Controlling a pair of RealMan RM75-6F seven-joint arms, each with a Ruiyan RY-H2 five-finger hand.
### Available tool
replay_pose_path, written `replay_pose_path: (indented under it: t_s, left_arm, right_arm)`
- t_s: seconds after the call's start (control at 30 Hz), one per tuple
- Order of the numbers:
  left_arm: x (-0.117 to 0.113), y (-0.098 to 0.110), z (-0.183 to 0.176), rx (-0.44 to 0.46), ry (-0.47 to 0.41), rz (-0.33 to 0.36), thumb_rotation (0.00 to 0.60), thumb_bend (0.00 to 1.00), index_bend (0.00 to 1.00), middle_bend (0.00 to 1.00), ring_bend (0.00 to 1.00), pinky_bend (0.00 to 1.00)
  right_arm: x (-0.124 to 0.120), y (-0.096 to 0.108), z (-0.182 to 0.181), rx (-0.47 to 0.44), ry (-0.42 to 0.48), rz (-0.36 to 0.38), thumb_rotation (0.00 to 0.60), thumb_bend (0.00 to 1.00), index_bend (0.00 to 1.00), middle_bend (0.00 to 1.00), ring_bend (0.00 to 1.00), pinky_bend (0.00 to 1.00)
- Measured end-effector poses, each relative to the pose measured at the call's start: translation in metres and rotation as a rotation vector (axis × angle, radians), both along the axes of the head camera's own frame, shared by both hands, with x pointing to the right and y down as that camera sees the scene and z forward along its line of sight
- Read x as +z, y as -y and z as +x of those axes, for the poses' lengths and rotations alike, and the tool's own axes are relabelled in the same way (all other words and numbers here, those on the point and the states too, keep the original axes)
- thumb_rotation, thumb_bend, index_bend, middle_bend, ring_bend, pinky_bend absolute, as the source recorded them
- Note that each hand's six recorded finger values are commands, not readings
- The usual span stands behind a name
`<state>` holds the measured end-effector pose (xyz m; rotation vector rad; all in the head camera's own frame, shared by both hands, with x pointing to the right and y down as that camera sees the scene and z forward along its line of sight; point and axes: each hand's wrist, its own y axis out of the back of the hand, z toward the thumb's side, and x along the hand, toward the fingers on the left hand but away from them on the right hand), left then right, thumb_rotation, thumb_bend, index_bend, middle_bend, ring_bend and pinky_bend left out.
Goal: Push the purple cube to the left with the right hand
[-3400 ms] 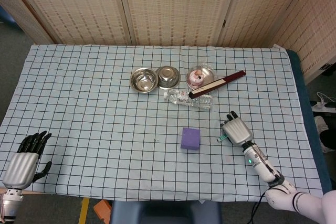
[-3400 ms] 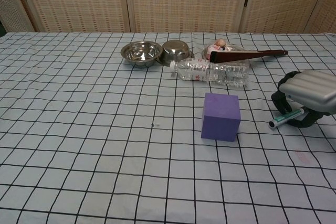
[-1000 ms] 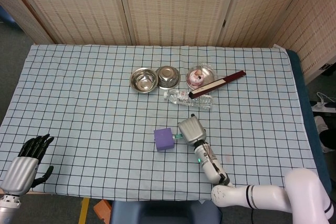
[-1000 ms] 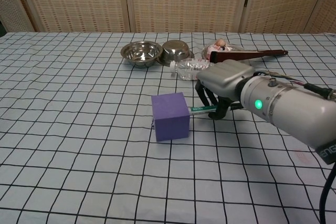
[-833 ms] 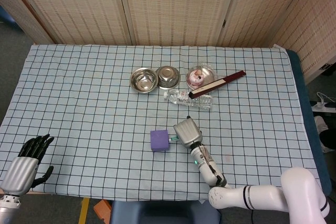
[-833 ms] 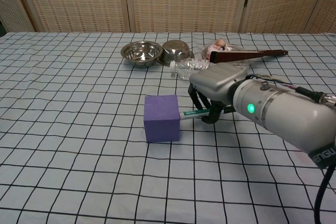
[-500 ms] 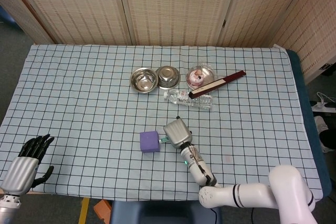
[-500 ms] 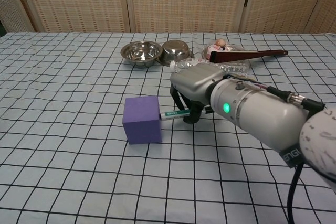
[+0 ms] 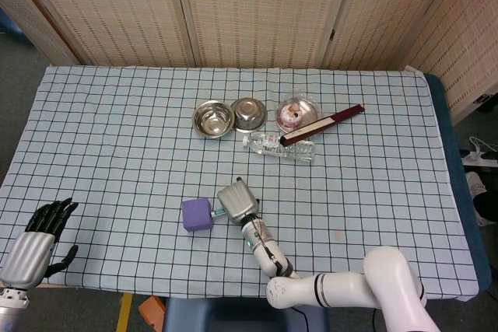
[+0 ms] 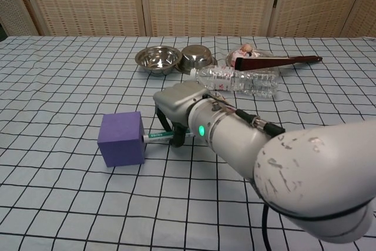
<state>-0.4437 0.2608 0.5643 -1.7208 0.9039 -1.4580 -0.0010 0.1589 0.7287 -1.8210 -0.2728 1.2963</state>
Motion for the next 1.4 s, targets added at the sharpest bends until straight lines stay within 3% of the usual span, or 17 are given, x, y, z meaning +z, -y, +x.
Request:
replay_pose_path:
  t_s: [0.33, 1.2, 1.4]
  left_arm:
    - [-0.001, 0.000, -0.001, -0.003, -0.006, 0.001, 0.600, 0.39, 0.00, 0.00, 0.00, 0.08]
    - [-0.004, 0.000, 0.000, 0.010, -0.020, 0.004, 0.600, 0.39, 0.00, 0.00, 0.00, 0.08]
    - [-0.005, 0.000, -0.002, 0.003, -0.019, 0.004, 0.600, 0.39, 0.00, 0.00, 0.00, 0.08]
  right_arm:
    - [-0.002, 0.006, -0.027, 0.010, 0.023, 0.010, 0.600, 0.47, 1.00, 0.80, 0.51, 0.33]
    - [-0.005, -0.006, -0.100, 0.007, 0.071, -0.004, 0.600, 0.48, 1.00, 0.80, 0.51, 0.33]
    - [-0.005, -0.002, -0.094, 0.006, 0.053, 0.018, 0.600, 0.48, 1.00, 0.80, 0.51, 0.33]
